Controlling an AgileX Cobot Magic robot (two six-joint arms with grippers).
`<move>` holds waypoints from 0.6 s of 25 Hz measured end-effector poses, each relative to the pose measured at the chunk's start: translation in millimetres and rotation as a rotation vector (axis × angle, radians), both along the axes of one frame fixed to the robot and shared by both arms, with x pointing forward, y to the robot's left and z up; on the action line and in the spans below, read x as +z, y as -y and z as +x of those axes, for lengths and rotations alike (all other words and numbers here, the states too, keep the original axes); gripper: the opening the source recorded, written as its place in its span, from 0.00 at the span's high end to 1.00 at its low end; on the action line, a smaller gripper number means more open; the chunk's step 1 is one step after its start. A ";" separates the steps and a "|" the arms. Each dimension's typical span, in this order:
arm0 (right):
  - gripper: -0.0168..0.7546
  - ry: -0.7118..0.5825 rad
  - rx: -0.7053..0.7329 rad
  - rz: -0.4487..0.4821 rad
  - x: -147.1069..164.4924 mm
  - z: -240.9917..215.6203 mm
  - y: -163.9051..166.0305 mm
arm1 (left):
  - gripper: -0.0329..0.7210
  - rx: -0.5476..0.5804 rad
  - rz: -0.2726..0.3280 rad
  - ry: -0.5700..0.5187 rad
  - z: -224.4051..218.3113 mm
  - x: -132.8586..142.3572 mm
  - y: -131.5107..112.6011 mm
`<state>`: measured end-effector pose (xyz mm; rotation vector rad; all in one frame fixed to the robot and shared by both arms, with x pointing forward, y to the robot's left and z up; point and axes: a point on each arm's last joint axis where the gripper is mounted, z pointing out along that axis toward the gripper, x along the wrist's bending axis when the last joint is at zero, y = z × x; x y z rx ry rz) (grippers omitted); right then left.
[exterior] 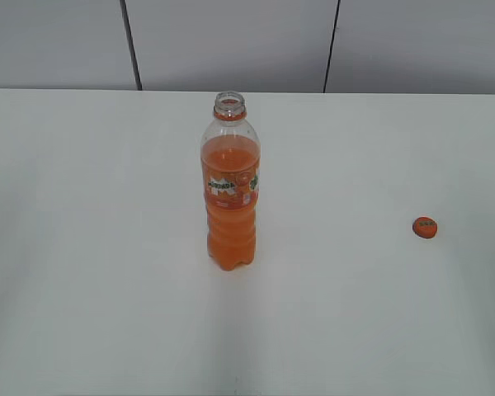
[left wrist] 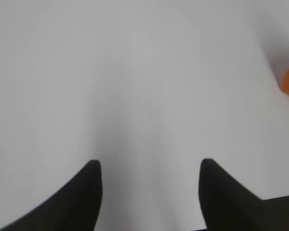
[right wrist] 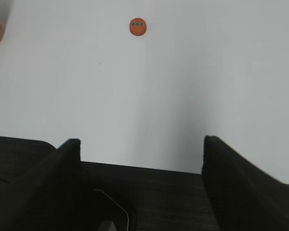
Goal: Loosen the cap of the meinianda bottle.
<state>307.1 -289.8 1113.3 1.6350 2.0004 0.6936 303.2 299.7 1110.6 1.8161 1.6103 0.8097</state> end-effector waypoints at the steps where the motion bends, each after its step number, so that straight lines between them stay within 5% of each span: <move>1: 0.22 0.007 -0.001 0.000 -4.8 -3.4 0.1 | 0.42 0.000 0.000 -0.001 -3.0 -6.4 -0.4; 9: 0.22 0.034 -0.005 0.003 -42.9 -19.7 0.9 | 0.42 -0.008 -0.022 0.051 -28.3 -39.4 -2.0; 15: 0.24 0.050 -0.006 0.004 -66.4 -31.3 1.3 | 0.42 -0.013 -0.043 0.133 -42.6 -38.9 -2.8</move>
